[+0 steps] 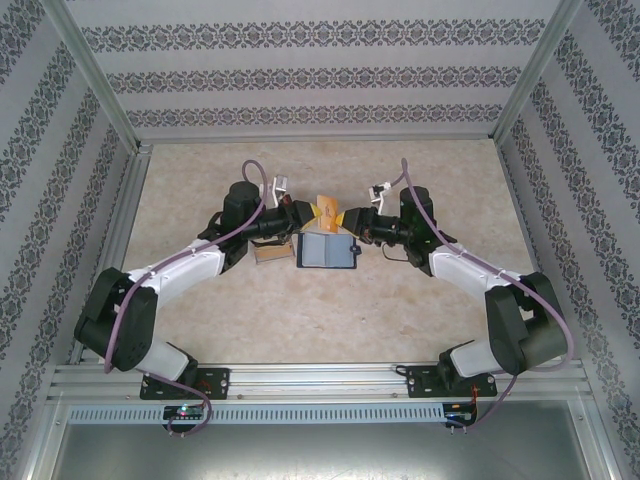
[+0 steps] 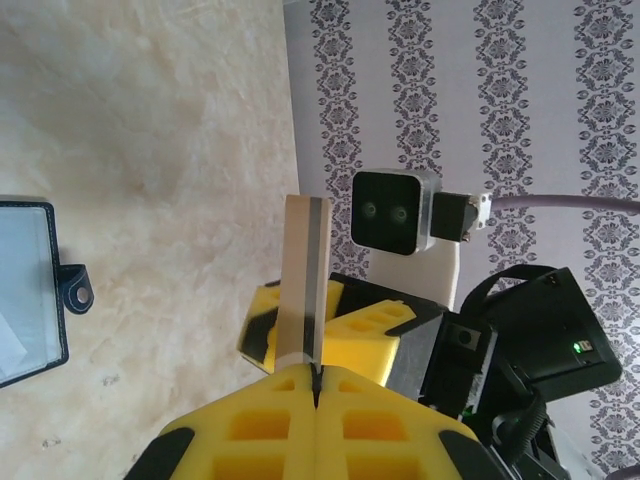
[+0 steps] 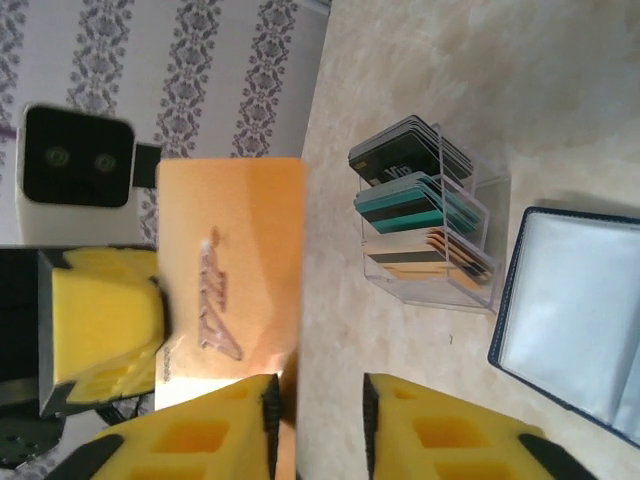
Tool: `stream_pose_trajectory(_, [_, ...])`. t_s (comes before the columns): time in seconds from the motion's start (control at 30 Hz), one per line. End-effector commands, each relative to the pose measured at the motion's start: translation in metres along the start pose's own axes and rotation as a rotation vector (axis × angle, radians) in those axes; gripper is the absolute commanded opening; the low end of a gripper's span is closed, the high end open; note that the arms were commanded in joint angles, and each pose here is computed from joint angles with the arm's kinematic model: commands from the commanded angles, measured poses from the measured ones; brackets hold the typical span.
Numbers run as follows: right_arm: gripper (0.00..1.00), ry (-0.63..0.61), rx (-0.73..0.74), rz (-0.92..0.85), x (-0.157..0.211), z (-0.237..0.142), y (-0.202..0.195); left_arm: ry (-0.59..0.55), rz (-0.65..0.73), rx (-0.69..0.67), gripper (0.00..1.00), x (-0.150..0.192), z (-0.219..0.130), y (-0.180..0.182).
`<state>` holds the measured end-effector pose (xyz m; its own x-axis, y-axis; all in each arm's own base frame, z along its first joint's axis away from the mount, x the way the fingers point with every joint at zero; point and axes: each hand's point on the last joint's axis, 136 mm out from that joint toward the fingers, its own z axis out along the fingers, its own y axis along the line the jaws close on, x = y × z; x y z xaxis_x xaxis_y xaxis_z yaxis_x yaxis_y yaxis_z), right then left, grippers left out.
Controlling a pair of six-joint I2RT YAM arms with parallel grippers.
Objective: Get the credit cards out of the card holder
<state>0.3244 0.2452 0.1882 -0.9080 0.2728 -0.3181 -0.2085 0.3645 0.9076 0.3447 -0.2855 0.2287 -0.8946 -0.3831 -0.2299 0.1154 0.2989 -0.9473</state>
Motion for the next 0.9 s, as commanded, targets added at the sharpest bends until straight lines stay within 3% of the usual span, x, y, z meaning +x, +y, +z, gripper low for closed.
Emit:
stream_pose_trajectory(0.0, [0.48,0.017,0.014,-0.012,0.007,0.001,-0.006,0.021,0.099,0.016,0.00,0.005,-0.008,-0.020])
stream_pose_trajectory(0.13, [0.67,0.001,0.036,-0.030,0.005,-0.005,-0.006,0.058,0.176,-0.090,0.00,0.013,-0.016,-0.008])
stream_pose_trajectory(0.17, [0.76,-0.002,0.044,-0.036,0.005,-0.007,-0.005,0.068,0.209,-0.136,0.00,0.015,-0.020,-0.003])
stream_pose_trajectory(0.2, [0.98,-0.006,0.057,-0.043,0.005,-0.009,-0.005,0.076,0.256,-0.184,0.00,0.015,-0.026,0.001])
stream_pose_trajectory(0.5, [0.98,-0.041,0.121,-0.116,0.005,-0.026,-0.001,0.152,0.757,-0.690,0.00,0.001,-0.092,0.052])
stream_pose_trajectory(0.7, [0.98,-0.048,0.132,-0.114,0.005,-0.027,-0.004,0.354,1.270,-0.804,0.00,0.004,-0.115,0.086])
stream_pose_trajectory(0.87, [0.98,-0.047,0.134,-0.108,0.006,-0.026,-0.007,0.414,1.487,-0.868,0.00,-0.008,-0.119,0.096])
